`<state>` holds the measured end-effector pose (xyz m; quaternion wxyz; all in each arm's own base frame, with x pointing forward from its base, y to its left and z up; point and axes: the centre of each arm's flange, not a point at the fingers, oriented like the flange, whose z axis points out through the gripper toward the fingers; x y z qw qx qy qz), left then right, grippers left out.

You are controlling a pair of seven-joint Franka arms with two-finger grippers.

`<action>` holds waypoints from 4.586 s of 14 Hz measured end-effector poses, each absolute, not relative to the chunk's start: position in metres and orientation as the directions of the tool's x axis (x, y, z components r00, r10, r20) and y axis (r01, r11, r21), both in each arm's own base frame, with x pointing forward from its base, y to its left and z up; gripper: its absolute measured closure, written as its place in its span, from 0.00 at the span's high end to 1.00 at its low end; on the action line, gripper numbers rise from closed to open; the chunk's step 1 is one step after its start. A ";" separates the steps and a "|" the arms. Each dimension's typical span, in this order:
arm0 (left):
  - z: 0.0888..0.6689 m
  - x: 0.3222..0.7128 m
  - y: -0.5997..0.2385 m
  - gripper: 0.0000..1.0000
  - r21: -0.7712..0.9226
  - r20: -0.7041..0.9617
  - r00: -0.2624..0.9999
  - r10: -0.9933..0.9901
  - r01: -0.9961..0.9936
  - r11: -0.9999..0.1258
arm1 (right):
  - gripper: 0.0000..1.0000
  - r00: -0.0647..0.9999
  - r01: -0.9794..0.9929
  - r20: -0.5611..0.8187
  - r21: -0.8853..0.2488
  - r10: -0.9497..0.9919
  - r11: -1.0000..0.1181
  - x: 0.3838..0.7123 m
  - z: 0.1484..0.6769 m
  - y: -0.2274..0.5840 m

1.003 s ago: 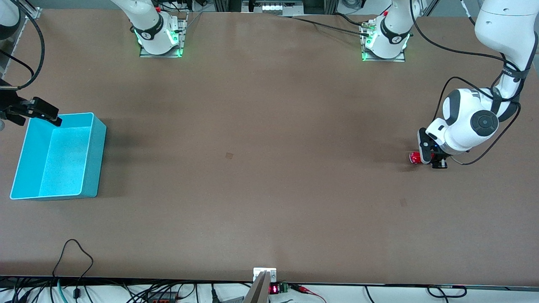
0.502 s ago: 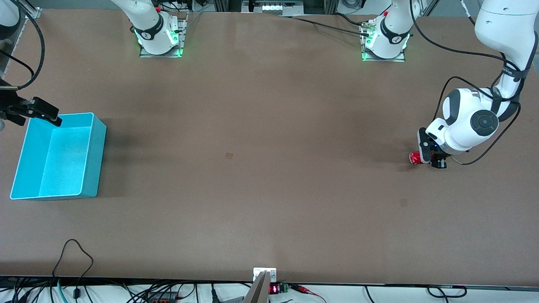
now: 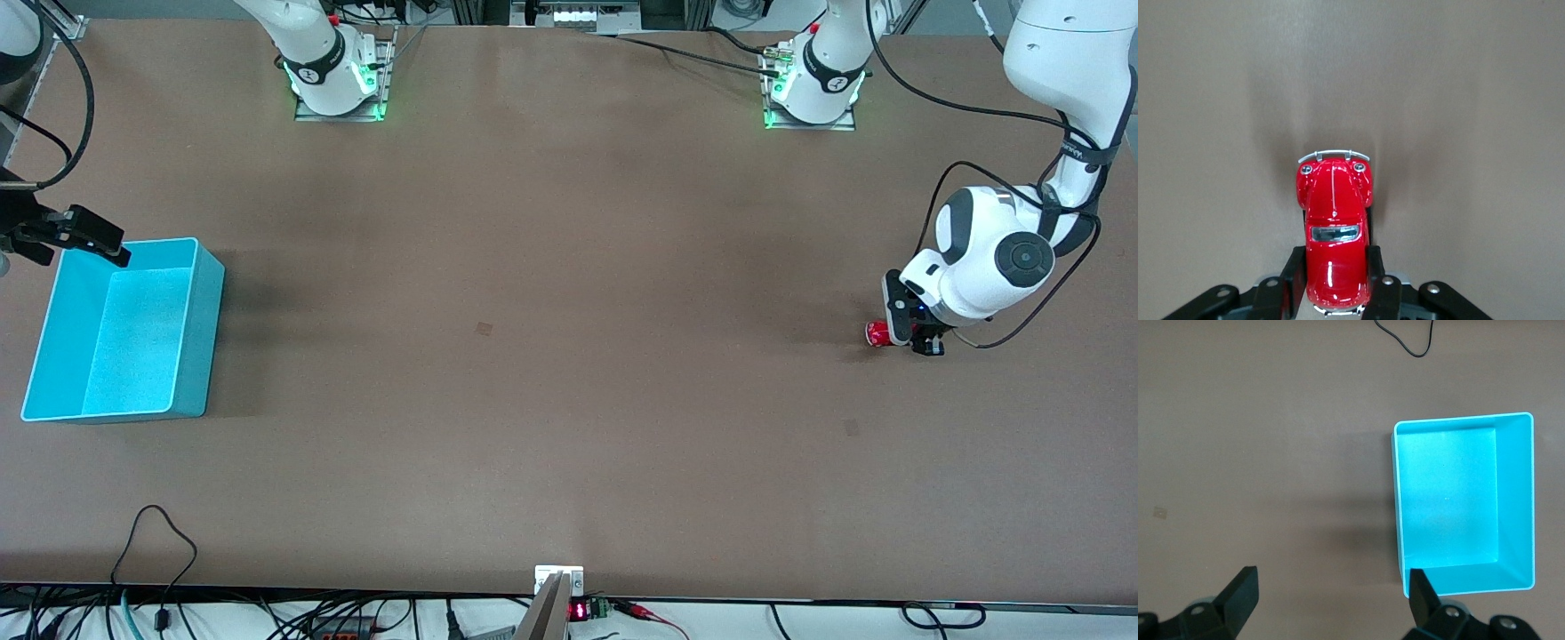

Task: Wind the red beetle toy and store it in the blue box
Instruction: 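Press the car down and drag it backward with the left gripper, then open the left gripper and release the car to roll away, then raise the left gripper away while the right gripper reaches toward the car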

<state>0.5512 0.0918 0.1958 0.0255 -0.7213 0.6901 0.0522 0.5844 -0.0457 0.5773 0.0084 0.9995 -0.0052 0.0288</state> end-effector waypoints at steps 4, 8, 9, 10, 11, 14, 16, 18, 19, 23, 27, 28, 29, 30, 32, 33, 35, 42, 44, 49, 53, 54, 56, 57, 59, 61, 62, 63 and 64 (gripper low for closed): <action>0.196 0.550 0.115 0.41 0.034 -0.109 0.045 -0.993 -0.998 -0.049 | 1.00 0.998 -0.010 0.058 0.017 -0.009 -1.000 0.584 0.577 -0.045; 0.196 0.549 0.170 0.41 0.028 -0.108 0.015 -0.994 -0.999 -0.019 | 1.00 0.998 -0.007 0.057 0.016 -0.006 -1.000 0.584 0.577 -0.044; 0.196 0.548 0.181 0.41 0.022 -0.109 0.016 -0.994 -1.000 -0.019 | 1.00 0.998 -0.008 0.055 0.016 -0.007 -1.000 0.584 0.577 -0.044; 0.195 0.548 0.189 0.41 0.018 -0.109 0.017 -0.994 -1.000 -0.019 | 1.00 0.999 -0.008 0.051 0.016 -0.007 -1.000 0.584 0.577 -0.044; 0.195 0.548 0.191 0.41 0.017 -0.109 0.019 -0.994 -1.000 -0.021 | 1.00 0.999 -0.008 0.039 0.015 -0.007 -1.000 0.582 0.576 -0.044; 0.195 0.548 0.191 0.41 0.017 -0.109 0.018 -0.994 -1.000 -0.020 | 1.00 1.000 -0.008 0.016 0.013 -0.008 -1.000 0.579 0.576 -0.044; 0.195 0.548 0.191 0.41 0.017 -0.109 0.018 -0.994 -1.000 -0.020 | 1.00 1.000 -0.009 0.015 0.013 -0.009 -1.000 0.578 0.576 -0.044; 0.195 0.548 0.191 0.41 0.017 -0.109 0.018 -0.994 -1.000 -0.020 | 1.00 0.999 -0.028 0.017 0.013 -0.028 -1.000 0.578 0.577 -0.043; 0.195 0.548 0.192 0.41 0.017 -0.109 0.019 -0.994 -1.000 -0.021 | 1.00 0.999 -0.033 0.017 0.012 -0.032 -0.999 0.578 0.577 -0.043; 0.194 0.548 0.192 0.44 0.015 -0.109 0.020 -0.994 -1.000 -0.022 | 1.00 0.999 -0.035 0.026 0.012 -0.035 -0.999 0.576 0.575 -0.044; 0.193 0.552 0.191 0.70 -0.003 -0.107 0.019 -0.994 -1.000 -0.019 | 1.00 0.999 -0.035 0.032 0.010 -0.035 -0.999 0.572 0.578 -0.044; 0.195 0.555 0.188 0.78 -0.006 -0.105 0.019 -0.994 -1.000 -0.018 | 1.00 0.999 -0.035 0.031 0.010 -0.035 -0.999 0.571 0.578 -0.044; 0.198 0.558 0.184 0.89 -0.003 -0.102 0.025 -0.994 -1.000 -0.025 | 1.00 0.999 -0.035 0.030 0.009 -0.035 -0.999 0.570 0.578 -0.044; 0.202 0.560 0.181 0.98 0.005 -0.101 0.036 -0.994 -0.999 -0.036 | 1.00 0.999 -0.035 0.031 0.009 -0.035 -0.999 0.568 0.578 -0.044; 0.211 0.562 0.178 1.00 0.017 -0.102 0.053 -0.993 -0.998 -0.055 | 1.00 0.999 -0.035 0.037 0.009 -0.035 -0.999 0.568 0.580 -0.044; 0.216 0.562 0.178 1.00 0.023 -0.104 0.065 -0.992 -0.997 -0.068 | 1.00 0.999 -0.035 0.039 0.009 -0.035 -0.999 0.568 0.581 -0.044; 0.226 0.561 0.173 1.00 0.043 -0.106 0.100 -0.989 -0.994 -0.105 | 1.00 0.999 -0.035 0.038 0.009 -0.035 -0.999 0.568 0.580 -0.044; 0.258 0.562 0.151 1.00 0.057 -0.121 0.231 -0.965 -0.969 -0.239 | 1.00 0.998 -0.036 0.045 0.009 -0.035 -0.999 0.569 0.580 -0.044; 0.264 0.562 0.149 1.00 0.056 -0.125 0.257 -0.958 -0.962 -0.266 | 1.00 0.998 -0.036 0.045 0.009 -0.035 -0.999 0.569 0.580 -0.044; 0.295 0.560 0.121 1.00 0.074 -0.150 0.345 -0.927 -0.931 -0.358 | 1.00 0.999 -0.036 0.041 0.009 -0.035 -0.999 0.570 0.578 -0.044; 0.336 0.562 0.102 1.00 0.072 -0.182 0.414 -0.892 -0.899 -0.432 | 1.00 0.998 -0.036 0.042 0.009 -0.036 -0.999 0.570 0.577 -0.044; 0.351 0.566 0.099 1.00 0.079 -0.195 0.431 -0.881 -0.888 -0.453 | 1.00 0.998 -0.036 0.042 0.009 -0.036 -0.999 0.570 0.577 -0.044; 0.382 0.574 0.089 1.00 0.090 -0.220 0.477 -0.851 -0.859 -0.504 | 1.00 0.998 -0.036 0.042 0.009 -0.036 -0.999 0.570 0.577 -0.044; 0.399 0.577 0.078 1.00 0.102 -0.237 0.505 -0.830 -0.837 -0.538 | 1.00 0.999 -0.036 0.042 0.009 -0.036 -0.999 0.570 0.577 -0.044; 0.436 0.580 0.048 1.00 0.130 -0.273 0.559 -0.783 -0.785 -0.606 | 1.00 0.999 -0.036 0.039 0.010 -0.036 -0.999 0.571 0.576 -0.044; 0.480 0.579 0.021 1.00 0.127 -0.308 0.610 -0.730 -0.733 -0.668 | 1.00 0.999 -0.036 0.036 0.010 -0.036 -0.999 0.571 0.574 -0.044; 0.505 0.577 0.011 1.00 0.119 -0.315 0.638 -0.702 -0.708 -0.697 | 1.00 0.999 -0.036 0.033 0.010 -0.035 -0.999 0.572 0.572 -0.044; 0.529 0.573 0.003 1.00 0.117 -0.312 0.673 -0.670 -0.673 -0.730 | 1.00 0.999 -0.036 0.026 0.011 -0.035 -0.999 0.574 0.569 -0.044; 0.551 0.569 -0.002 1.00 0.114 -0.309 0.710 -0.633 -0.633 -0.765 | 1.00 0.999 -0.036 0.019 0.011 -0.035 -0.999 0.575 0.564 -0.044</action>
